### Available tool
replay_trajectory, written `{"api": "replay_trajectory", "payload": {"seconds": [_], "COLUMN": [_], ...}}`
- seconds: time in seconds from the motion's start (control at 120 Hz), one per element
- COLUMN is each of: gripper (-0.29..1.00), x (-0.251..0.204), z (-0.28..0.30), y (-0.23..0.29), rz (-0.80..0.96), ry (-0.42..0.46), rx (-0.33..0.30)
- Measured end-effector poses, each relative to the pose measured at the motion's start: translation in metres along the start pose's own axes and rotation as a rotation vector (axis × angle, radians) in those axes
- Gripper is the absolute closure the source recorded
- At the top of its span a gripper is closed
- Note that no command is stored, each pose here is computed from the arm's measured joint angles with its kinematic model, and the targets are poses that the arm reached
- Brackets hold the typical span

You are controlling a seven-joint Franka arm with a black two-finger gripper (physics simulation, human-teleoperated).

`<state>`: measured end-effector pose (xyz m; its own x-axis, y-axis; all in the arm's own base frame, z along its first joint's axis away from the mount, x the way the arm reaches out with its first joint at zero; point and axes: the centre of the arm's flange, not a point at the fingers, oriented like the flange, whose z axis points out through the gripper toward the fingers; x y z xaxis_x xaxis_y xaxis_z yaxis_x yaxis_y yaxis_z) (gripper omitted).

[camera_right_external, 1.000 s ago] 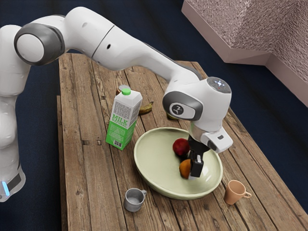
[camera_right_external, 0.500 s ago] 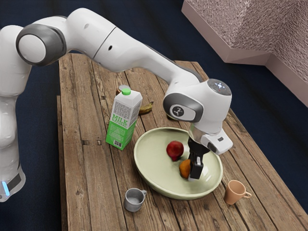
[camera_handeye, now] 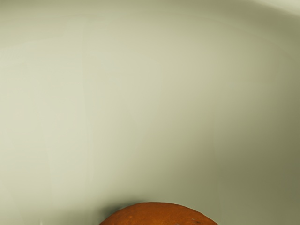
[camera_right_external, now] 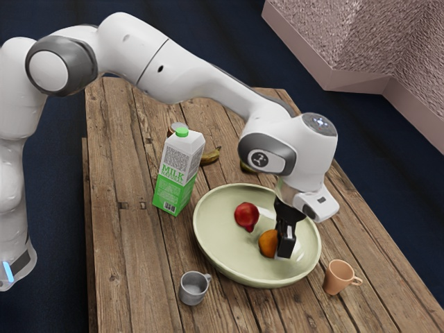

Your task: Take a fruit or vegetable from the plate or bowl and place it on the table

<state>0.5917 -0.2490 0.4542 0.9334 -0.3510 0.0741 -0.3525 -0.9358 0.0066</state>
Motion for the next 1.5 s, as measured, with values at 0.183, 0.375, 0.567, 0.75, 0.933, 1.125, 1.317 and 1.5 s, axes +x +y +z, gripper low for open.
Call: {"api": "replay_trajectory", "payload": {"seconds": [0.183,0.375,0.567,0.75,0.933,1.125,1.317,1.5], "gripper": [0.20,0.24,0.28,0.28,0.28,0.28,0.28,0.27], "x": [-0.001,0.000,0.001,0.004,-0.008,-0.021,-0.019,0.004], "z": [0.003,-0.004,-0.022,-0.054,-0.071,-0.070,-0.047,-0.016], "y": [-0.004,-0.004,-0.003,0.014,0.070,0.138,0.178,0.188], "rz": [-0.007,-0.007,-0.009,0.012,0.092,0.190,0.244,0.274], "ry": [-0.015,-0.031,-0.055,-0.053,-0.056,-0.073,-0.069,0.034], "rx": [0.002,0.007,0.010,0.009,0.011,-0.018,-0.056,-0.048]}}
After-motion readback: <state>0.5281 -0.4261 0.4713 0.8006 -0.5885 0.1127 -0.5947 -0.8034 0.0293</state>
